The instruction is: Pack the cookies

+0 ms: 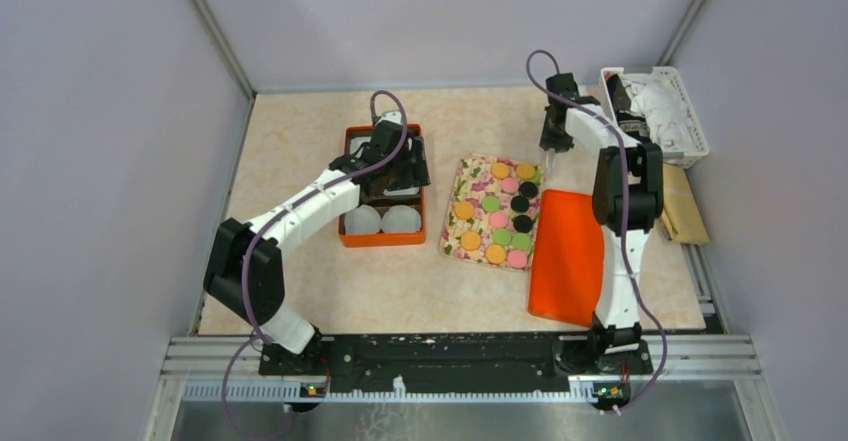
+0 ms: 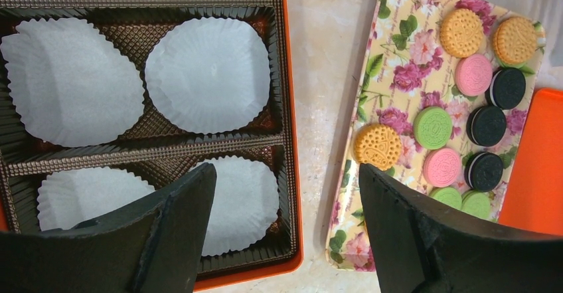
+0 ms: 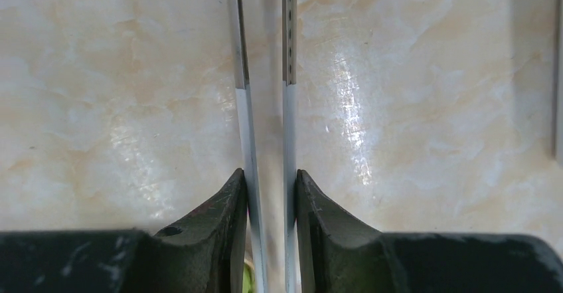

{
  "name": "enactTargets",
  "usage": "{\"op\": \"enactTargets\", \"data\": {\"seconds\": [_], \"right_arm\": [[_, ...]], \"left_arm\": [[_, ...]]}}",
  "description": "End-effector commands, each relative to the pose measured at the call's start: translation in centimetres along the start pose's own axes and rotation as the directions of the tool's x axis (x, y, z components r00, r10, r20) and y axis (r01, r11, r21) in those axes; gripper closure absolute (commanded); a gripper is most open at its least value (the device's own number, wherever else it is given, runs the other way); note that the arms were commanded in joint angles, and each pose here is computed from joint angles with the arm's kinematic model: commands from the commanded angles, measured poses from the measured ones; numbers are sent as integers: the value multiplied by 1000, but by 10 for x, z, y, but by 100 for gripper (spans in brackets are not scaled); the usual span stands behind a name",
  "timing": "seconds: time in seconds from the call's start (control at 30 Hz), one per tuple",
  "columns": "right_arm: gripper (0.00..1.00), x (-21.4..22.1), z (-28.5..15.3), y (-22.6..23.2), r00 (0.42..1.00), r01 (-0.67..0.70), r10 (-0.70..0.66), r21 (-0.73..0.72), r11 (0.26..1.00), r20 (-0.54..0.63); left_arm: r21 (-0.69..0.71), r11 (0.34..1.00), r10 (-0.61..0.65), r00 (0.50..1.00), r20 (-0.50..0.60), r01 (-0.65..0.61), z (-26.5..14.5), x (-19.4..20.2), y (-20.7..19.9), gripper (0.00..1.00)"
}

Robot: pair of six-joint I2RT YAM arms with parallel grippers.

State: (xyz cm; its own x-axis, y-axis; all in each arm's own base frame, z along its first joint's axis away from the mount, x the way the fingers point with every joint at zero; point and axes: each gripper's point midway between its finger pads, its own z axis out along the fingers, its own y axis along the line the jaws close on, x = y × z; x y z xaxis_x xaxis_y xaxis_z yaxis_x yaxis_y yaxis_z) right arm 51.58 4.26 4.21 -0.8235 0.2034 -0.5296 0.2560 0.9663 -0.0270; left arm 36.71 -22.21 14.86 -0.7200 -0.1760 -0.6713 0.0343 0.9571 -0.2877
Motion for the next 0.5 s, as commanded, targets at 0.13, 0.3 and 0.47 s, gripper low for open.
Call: {"op": "enactTargets", "data": {"seconds": [0.13, 0.3, 0.47], "right_arm": [[69, -68, -110, 12, 973, 13, 8, -90, 996, 232], [56, -64, -128, 13, 972, 18, 8, -109, 994, 236], [56, -51, -129, 10, 979, 27, -4, -108, 994, 204]], "left_arm": [[51, 999, -22, 996, 88, 18, -14, -25, -10, 15], [55, 998, -23, 996, 91, 18, -16, -24, -10, 15], [57, 998, -25, 995, 100, 20, -19, -25, -9, 15]]}}
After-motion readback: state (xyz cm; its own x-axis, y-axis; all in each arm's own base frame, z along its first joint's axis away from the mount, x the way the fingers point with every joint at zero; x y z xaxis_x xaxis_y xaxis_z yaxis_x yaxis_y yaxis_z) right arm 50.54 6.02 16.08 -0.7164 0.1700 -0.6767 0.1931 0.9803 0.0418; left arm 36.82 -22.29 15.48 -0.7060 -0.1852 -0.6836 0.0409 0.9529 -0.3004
